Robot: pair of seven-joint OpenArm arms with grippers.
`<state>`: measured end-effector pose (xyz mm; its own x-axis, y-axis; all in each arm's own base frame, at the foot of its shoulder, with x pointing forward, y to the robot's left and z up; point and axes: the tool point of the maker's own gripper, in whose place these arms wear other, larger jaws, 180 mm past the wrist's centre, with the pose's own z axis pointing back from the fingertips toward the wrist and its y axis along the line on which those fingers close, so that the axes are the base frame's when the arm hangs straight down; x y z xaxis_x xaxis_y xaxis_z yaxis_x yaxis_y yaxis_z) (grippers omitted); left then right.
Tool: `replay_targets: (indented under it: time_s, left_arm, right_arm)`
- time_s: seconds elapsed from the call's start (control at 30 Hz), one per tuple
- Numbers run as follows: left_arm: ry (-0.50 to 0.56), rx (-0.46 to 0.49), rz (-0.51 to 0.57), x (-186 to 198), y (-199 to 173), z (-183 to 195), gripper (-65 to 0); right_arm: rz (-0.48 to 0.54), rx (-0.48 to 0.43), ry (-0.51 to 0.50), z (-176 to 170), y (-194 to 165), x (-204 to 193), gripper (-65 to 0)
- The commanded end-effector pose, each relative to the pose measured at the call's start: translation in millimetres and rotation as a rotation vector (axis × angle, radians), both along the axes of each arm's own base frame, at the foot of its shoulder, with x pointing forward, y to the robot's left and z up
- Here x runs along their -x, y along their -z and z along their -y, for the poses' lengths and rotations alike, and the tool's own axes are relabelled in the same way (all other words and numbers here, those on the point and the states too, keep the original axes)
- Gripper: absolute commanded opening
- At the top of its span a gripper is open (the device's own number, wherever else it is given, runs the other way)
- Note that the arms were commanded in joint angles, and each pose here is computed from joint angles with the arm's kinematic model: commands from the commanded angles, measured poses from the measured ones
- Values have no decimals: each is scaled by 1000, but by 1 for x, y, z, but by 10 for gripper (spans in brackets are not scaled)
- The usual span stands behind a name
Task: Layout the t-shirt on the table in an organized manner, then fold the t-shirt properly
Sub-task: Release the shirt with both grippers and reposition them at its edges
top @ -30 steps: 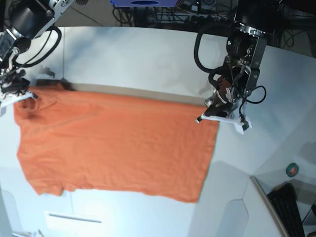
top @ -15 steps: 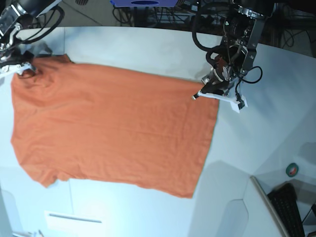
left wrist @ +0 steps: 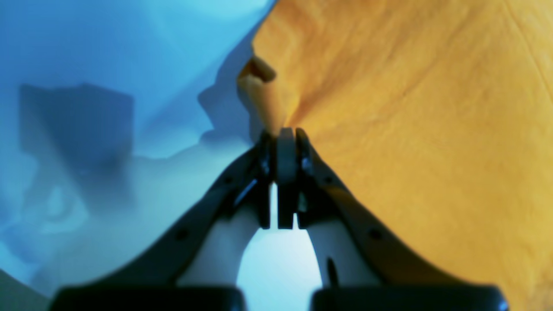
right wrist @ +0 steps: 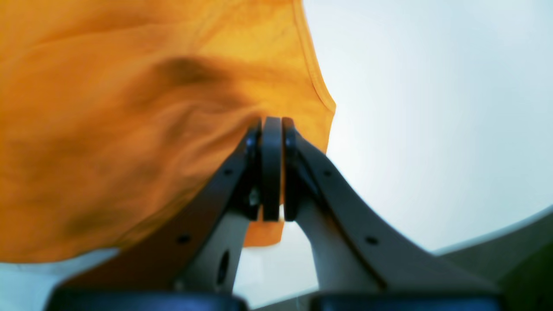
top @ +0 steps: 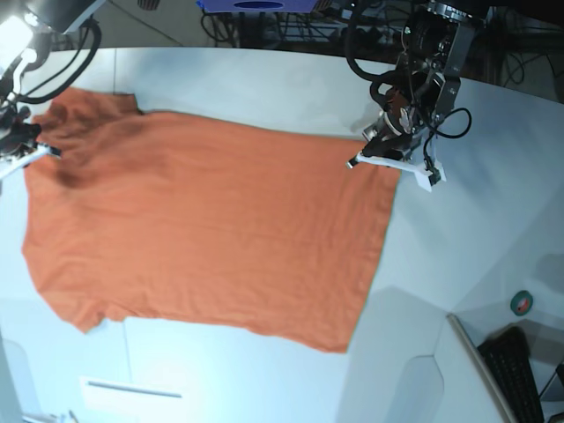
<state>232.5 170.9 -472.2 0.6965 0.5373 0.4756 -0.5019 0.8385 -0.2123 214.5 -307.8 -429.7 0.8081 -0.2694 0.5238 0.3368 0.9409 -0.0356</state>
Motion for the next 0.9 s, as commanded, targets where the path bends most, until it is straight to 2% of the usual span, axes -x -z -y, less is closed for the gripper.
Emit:
replay_targets:
  time_s: [0.0, 0.1, 0.13, 0.23, 0.43, 0.5, 0.6, 0.77, 0.87]
  left_arm:
    - [3, -11, 35, -8, -8, -2, -650]
    - [4, -11, 35, -7, -8, -2, -650]
    - [4, -11, 35, -7, -8, -2, -622]
    - [3, -13, 24, -2, -5, -3, -490]
    - [1, -15, 17, 0, -3, -4, -138]
    - [-2, -15, 22, -1, -5, -4, -67]
    - [-66, -15, 53, 1, -16, -21, -41]
    - [-125, 18, 192, -13, -62, -25, -79]
    - [-130, 18, 217, -19, -69, -27, -115]
  right_arm:
    - [23, 0, 1, 4, -2, -11, -650]
    - [-22, -63, 8, 7, 21, -20, -650]
    - [-42, -82, 9, 8, 28, -20, -650]
    - [-75, -120, 14, 12, 42, -24, -650]
    - [-63, -157, 17, 12, 58, -34, -650]
    - [-62, -172, 22, 11, 63, -37, -650]
    - [-42, -184, 28, 12, 68, -43, -650]
    - [5, -203, 33, 11, 70, -60, -650]
    - [17, -208, 37, 18, 66, -72, -650]
